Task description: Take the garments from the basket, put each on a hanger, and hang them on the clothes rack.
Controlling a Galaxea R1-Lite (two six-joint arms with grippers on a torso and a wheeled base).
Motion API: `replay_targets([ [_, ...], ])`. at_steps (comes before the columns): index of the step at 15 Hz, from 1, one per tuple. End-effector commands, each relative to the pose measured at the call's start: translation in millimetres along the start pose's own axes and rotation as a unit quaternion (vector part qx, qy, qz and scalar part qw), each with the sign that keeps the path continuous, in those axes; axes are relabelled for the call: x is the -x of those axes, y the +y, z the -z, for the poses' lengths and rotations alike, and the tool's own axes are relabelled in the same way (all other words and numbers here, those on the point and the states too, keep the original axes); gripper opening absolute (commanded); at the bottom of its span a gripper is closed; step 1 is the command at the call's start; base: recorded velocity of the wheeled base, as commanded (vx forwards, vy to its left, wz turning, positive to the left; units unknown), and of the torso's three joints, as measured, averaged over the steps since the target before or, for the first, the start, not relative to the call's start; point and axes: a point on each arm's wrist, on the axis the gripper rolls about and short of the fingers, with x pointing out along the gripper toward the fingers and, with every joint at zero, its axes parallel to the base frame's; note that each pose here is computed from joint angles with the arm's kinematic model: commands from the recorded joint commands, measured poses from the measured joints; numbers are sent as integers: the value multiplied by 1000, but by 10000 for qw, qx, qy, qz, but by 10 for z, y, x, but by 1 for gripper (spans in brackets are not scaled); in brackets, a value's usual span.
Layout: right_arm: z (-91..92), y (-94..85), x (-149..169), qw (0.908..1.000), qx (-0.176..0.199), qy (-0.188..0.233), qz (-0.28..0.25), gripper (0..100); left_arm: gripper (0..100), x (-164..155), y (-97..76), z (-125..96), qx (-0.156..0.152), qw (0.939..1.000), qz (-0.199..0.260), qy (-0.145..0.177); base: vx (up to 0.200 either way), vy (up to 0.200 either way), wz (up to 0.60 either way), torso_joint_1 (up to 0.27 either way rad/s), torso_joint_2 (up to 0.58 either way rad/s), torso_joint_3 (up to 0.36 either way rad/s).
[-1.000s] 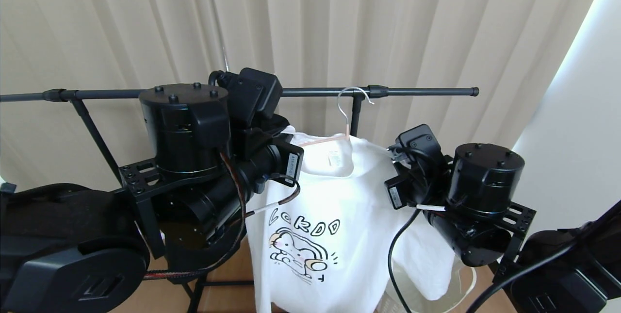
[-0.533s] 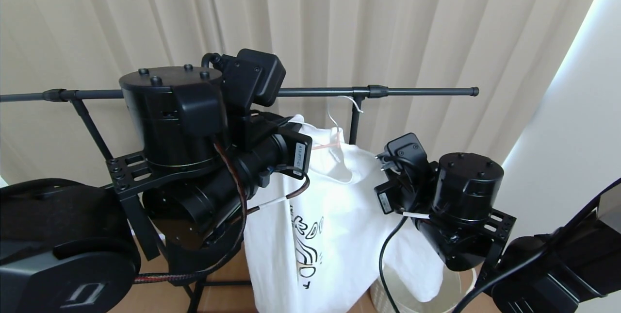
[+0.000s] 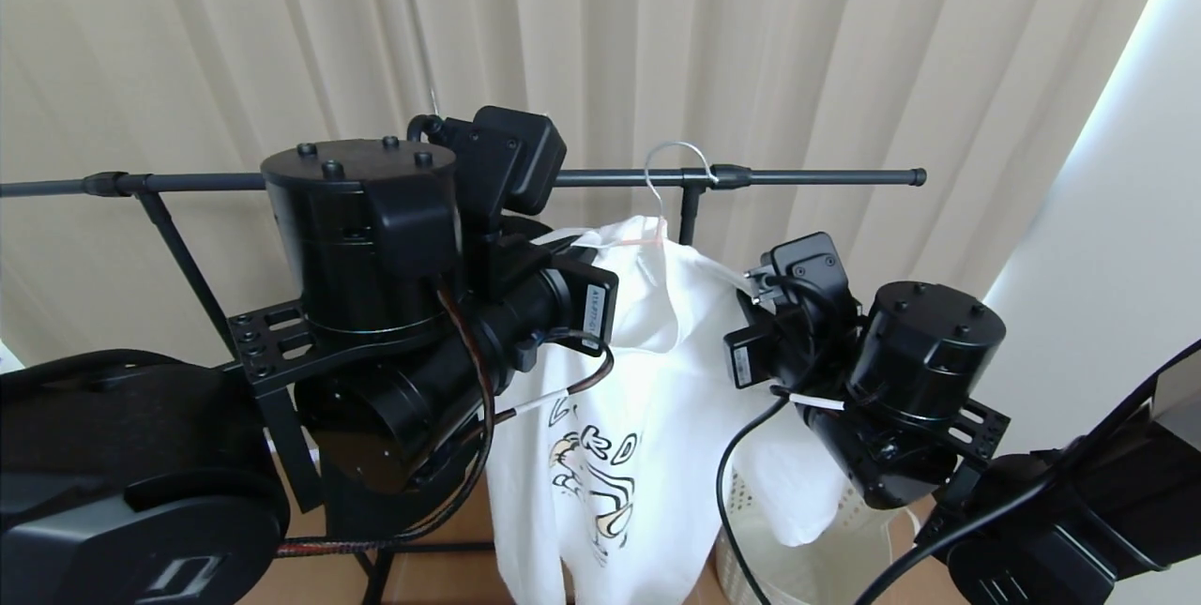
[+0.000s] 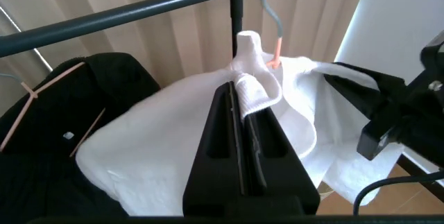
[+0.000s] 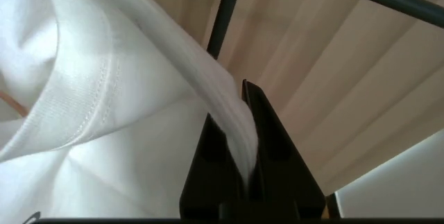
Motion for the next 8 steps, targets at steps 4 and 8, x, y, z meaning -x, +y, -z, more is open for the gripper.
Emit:
replay_targets([
  [4, -138, -59, 38, 9993, -307, -218, -71, 0, 0, -59, -46, 75, -43, 9999, 29, 115, 0, 0, 0, 0, 0, 0],
  [8, -225, -48, -13, 9966, -739, -350, -66, 0, 0, -58, -155, 71, -57, 9998, 181, 99, 0, 0, 0, 0, 0, 0],
])
